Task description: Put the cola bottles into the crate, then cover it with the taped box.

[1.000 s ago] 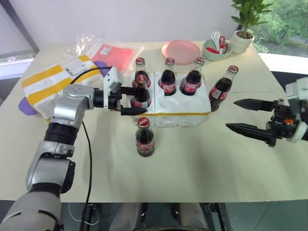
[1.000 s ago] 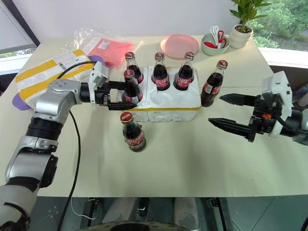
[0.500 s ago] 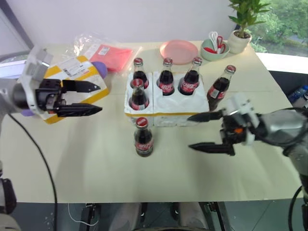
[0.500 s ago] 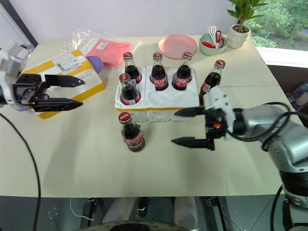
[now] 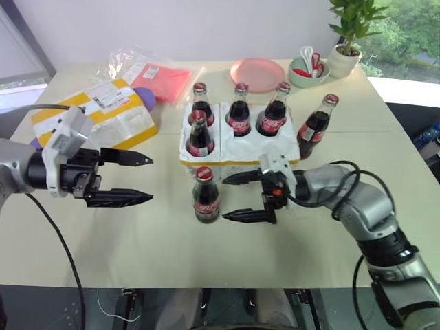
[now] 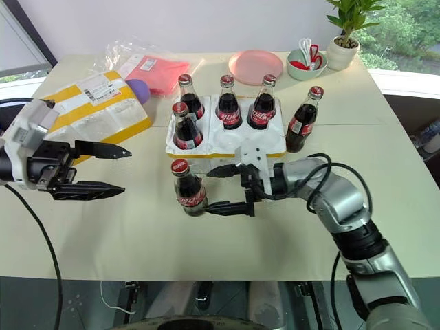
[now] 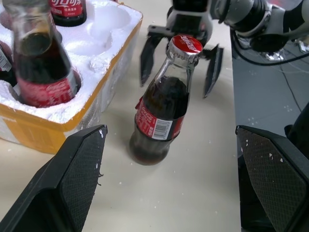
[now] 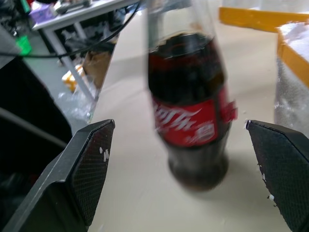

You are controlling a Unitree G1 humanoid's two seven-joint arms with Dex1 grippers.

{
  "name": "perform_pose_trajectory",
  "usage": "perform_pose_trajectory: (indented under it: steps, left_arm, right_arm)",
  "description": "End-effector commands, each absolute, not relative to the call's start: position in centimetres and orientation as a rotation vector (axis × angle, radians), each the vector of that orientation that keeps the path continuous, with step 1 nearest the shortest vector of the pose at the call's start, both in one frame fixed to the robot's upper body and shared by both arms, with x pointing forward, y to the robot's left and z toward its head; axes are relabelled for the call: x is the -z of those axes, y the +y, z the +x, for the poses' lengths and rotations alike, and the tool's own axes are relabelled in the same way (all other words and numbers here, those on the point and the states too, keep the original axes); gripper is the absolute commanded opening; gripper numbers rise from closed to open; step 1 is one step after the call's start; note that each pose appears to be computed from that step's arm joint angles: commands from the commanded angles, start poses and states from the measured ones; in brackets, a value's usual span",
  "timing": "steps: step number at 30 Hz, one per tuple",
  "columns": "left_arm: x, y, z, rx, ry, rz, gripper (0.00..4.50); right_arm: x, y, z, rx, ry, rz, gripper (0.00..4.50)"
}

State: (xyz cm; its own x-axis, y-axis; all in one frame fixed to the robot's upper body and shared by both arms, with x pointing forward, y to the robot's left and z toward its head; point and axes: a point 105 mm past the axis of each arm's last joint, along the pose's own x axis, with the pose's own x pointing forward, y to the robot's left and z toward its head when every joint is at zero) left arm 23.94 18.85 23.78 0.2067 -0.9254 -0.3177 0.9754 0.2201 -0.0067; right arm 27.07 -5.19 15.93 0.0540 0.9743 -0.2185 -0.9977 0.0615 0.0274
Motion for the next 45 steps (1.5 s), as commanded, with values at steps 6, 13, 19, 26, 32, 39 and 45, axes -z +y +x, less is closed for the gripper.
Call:
perform_pose_trajectory:
  steps: [6, 13, 19, 26, 32, 39, 45]
  left_arm:
    - [-24.5, 18.9, 23.8, 1.337, 0.237, 0.249, 4.44]
    - [-24.6, 18.8, 24.3, 1.332, 0.222, 0.251, 4.44]
    - [-25.0, 18.7, 24.7, 1.327, 0.204, 0.258, 4.5]
    - [-25.2, 18.7, 25.3, 1.32, 0.189, 0.261, 4.5]
    - [-25.2, 18.5, 25.7, 1.327, 0.172, 0.256, 4.5]
    - [-25.0, 17.9, 26.2, 1.349, 0.15, 0.253, 4.5]
    - [-25.0, 17.6, 26.3, 1.356, 0.138, 0.256, 4.5]
  right_arm:
    - [-16.1, -2.5, 27.0, -1.552, 0.181, -0.105, 4.5]
    - [-15.6, -0.7, 27.3, -1.578, 0.215, -0.058, 4.5]
    - [-15.3, -0.5, 27.0, -1.609, 0.257, -0.033, 3.63]
    - [-18.6, -2.2, 26.2, -1.624, 0.186, 0.042, 2.68]
    - [-25.5, -5.4, 25.8, -1.587, 0.023, 0.112, 2.68]
    - [-30.3, -7.8, 29.9, -1.334, -0.133, 0.012, 2.68]
    - [-28.6, -7.9, 34.6, -1.134, -0.11, -0.087, 2.68]
